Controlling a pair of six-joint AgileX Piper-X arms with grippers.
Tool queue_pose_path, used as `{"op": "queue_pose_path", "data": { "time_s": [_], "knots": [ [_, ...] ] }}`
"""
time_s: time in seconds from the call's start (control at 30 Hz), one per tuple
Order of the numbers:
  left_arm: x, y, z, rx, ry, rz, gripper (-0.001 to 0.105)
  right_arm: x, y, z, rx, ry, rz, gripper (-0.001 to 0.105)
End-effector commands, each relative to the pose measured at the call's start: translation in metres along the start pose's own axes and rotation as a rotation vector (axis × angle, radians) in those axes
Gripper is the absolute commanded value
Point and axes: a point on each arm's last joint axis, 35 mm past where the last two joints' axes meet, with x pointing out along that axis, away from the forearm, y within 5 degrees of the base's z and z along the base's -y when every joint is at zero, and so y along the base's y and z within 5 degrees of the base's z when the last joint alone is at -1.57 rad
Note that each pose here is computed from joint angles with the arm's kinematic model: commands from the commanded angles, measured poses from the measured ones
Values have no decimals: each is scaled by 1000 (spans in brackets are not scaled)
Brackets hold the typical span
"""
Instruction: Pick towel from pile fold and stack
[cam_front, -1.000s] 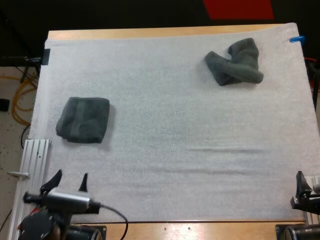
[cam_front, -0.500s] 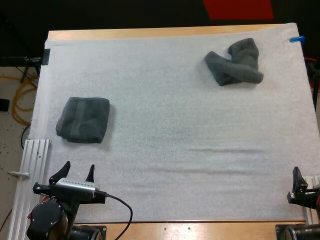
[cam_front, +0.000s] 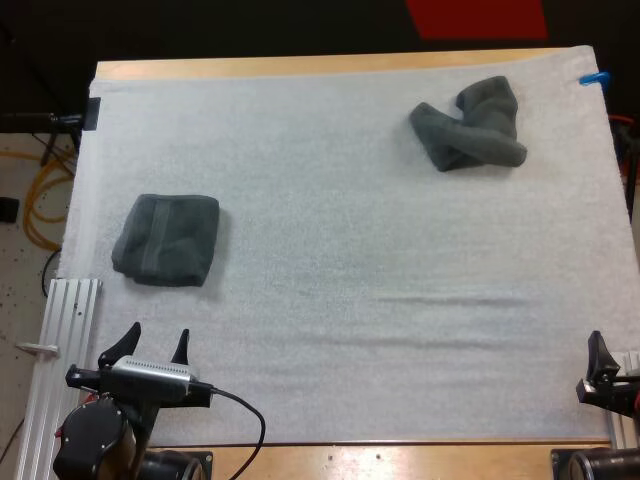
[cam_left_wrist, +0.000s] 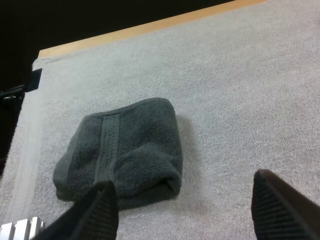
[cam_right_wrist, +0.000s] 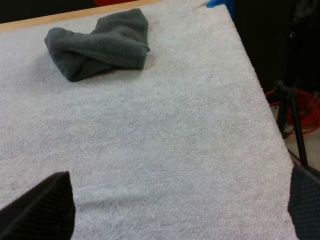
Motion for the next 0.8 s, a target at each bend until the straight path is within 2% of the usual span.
{"op": "queue_pose_path", "data": {
  "time_s": [0.0, 0.3, 0.77],
  "knots": [
    [1, 0, 3, -15, -6, 1, 56, 3, 0, 2, 7, 6, -4, 84],
    [1, 4, 3, -55, -14, 104, 56, 3, 0, 2, 7, 6, -4, 84],
    [1, 4, 3, -56, -14, 105, 56, 3, 0, 2, 7, 7, -8, 84]
  ]
}}
